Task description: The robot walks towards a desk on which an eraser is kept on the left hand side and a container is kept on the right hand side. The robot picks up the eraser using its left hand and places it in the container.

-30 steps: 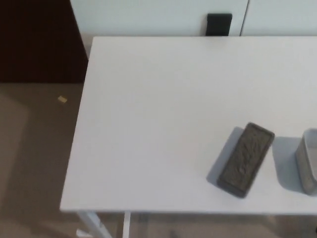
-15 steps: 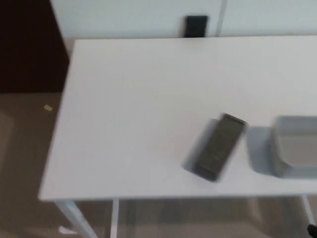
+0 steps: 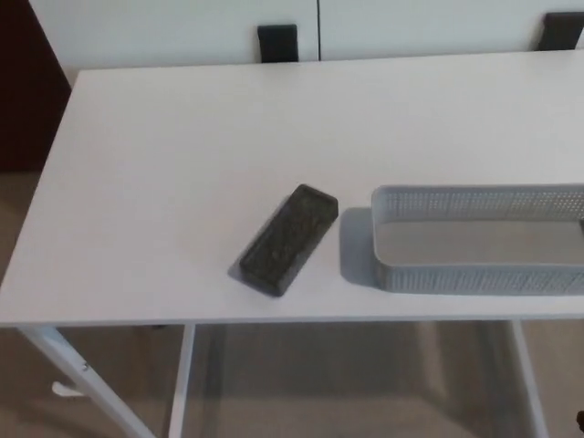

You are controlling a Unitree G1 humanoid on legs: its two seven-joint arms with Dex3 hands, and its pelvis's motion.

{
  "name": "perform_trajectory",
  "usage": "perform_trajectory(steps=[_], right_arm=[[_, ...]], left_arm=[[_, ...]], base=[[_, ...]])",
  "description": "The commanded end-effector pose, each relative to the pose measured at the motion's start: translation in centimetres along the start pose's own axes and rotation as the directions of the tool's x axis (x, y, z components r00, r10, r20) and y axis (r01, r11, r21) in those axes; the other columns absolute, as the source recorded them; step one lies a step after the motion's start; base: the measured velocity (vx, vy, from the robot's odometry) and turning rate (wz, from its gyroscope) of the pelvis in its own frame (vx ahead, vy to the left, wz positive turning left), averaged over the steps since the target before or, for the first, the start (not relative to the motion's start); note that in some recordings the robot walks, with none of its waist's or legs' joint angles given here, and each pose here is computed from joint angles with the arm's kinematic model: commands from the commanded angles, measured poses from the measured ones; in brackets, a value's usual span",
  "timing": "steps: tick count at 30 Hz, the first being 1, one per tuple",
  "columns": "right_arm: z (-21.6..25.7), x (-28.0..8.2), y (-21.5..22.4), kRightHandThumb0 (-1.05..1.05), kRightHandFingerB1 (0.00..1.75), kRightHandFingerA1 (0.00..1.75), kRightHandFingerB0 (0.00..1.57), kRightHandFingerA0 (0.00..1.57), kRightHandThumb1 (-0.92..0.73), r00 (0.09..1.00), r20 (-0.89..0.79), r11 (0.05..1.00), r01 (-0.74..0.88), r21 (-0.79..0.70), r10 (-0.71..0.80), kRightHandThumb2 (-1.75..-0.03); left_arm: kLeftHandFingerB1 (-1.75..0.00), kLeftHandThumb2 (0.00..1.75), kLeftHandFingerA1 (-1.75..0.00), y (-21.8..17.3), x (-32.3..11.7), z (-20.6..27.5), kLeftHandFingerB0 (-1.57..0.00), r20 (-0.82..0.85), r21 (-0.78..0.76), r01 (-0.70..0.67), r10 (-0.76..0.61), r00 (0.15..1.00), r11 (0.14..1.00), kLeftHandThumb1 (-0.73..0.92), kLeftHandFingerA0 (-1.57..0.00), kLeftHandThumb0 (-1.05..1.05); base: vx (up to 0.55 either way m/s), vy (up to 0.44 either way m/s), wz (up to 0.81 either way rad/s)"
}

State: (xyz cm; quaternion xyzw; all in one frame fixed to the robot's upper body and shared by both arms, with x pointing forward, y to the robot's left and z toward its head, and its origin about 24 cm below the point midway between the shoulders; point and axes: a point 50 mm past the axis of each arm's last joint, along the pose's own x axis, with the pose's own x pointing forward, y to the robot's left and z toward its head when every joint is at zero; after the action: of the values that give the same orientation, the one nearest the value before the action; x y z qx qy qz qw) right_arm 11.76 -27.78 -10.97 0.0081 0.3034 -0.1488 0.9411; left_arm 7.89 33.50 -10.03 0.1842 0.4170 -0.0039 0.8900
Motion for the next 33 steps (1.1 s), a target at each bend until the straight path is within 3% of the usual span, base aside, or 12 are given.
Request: perform_trajectory(steps=[1,4,5,6,10,11,12,13,14,20,21,33], right_arm=[[0.2,0.1,0.1,-0.38,0.51,0.63,0.35,0.57,-0.4,1.0,-0.002,1.0,-0.005,-0.012,0.005,-0.68],[0.5,0.5,0.3,-0.36,0.51,0.64,0.35,0.58,-0.41,1.0,0.001,1.0,-0.009,-0.014,0.009,-0.68],[0.6,0.6,0.4,-0.29,0.44,0.59,0.39,0.64,-0.5,1.0,0.003,1.0,-0.009,-0.016,0.009,-0.55],[0.5,0.5,0.5,-0.36,0.51,0.64,0.36,0.59,-0.42,1.0,0.003,1.0,-0.008,-0.02,0.008,-0.68],[0.0,0.1,0.6,-0.38,0.51,0.6,0.35,0.51,-0.42,1.0,-0.005,1.0,-0.016,-0.021,0.016,-0.69],[-0.1,0.1,0.7,-0.37,0.51,0.63,0.36,0.59,-0.41,1.0,-0.012,1.0,-0.009,-0.015,0.009,-0.69],[-0.1,0.1,0.7,-0.29,0.43,0.58,0.4,0.65,-0.5,1.0,-0.011,1.0,-0.012,-0.02,0.012,-0.55],[0.0,0.2,0.8,-0.28,0.44,0.58,0.4,0.63,-0.5,1.0,-0.008,1.0,-0.013,-0.015,0.013,-0.55],[0.1,0.3,0.8,-0.37,0.52,0.64,0.37,0.6,-0.41,1.0,-0.005,1.0,-0.014,-0.021,0.014,-0.68],[0.4,0.5,1.1,-0.37,0.51,0.63,0.36,0.59,-0.42,1.0,-0.003,0.998,-0.03,-0.055,0.03,-0.69],[0.4,0.5,1.1,-0.31,0.43,0.58,0.39,0.65,-0.51,0.999,-0.007,0.998,-0.038,-0.054,0.038,-0.55],[0.2,0.4,1.3,-0.3,0.43,0.6,0.41,0.69,-0.5,0.999,-0.017,0.996,-0.049,-0.076,0.048,-0.55]], left_arm=[[-0.29,0.6,-0.32,1.0,-0.1,0.7,-0.2,0.029,0.064,-0.021,0.019,0.999,0.998,0.6,-0.26,-0.43],[-0.29,0.6,-0.33,1.2,0.1,1.3,-0.21,0.052,0.088,-0.031,0.027,0.998,0.996,0.61,-0.26,-0.44],[-0.29,0.6,-0.33,1.3,0.1,1.5,-0.21,0.055,0.091,-0.03,0.025,0.998,0.995,0.61,-0.26,-0.44],[-0.29,0.6,-0.33,1.4,0.2,1.6,-0.21,0.06,0.098,-0.028,0.022,0.998,0.995,0.61,-0.26,-0.44],[-0.28,0.6,-0.33,1.6,0.1,1.6,-0.2,0.055,0.107,-0.023,0.017,0.998,0.994,0.61,-0.25,-0.43],[-0.29,0.6,-0.34,1.6,0.1,1.7,-0.2,0.054,0.112,-0.023,0.017,0.998,0.993,0.61,-0.26,-0.43],[-0.28,0.6,-0.33,1.6,0.1,1.7,-0.2,0.053,0.119,-0.023,0.017,0.998,0.993,0.61,-0.26,-0.44],[-0.29,0.6,-0.33,1.6,0.2,1.8,-0.2,0.054,0.127,-0.024,0.017,0.998,0.992,0.61,-0.26,-0.44],[-0.28,0.6,-0.33,1.7,0.2,1.9,-0.2,0.059,0.13,-0.025,0.018,0.998,0.991,0.62,-0.26,-0.44],[-0.29,0.6,-0.34,1.8,0.1,1.9,-0.2,0.062,0.142,-0.033,0.024,0.998,0.989,0.62,-0.27,-0.45],[-0.29,0.6,-0.34,1.8,0.1,1.9,-0.2,0.06,0.148,-0.032,0.024,0.998,0.988,0.62,-0.27,-0.45],[-0.29,0.6,-0.34,1.6,0.0,1.8,-0.21,0.058,0.17,-0.032,0.022,0.998,0.985,0.61,-0.28,-0.45]], base=[[-0.03,0.16,-0.06],[-0.01,0.185,0.05],[0.07,0.19,-0.09],[0.07,0.173,0.25],[-0.04,0.044,0.08],[-0.02,-0.035,0.13],[-0.1,-0.059,0.03],[-0.12,-0.081,0.01],[-0.06,-0.094,-0.02],[-0.03,-0.062,0.0],[0.0,0.0,0.0],[0.0,0.0,0.0]])
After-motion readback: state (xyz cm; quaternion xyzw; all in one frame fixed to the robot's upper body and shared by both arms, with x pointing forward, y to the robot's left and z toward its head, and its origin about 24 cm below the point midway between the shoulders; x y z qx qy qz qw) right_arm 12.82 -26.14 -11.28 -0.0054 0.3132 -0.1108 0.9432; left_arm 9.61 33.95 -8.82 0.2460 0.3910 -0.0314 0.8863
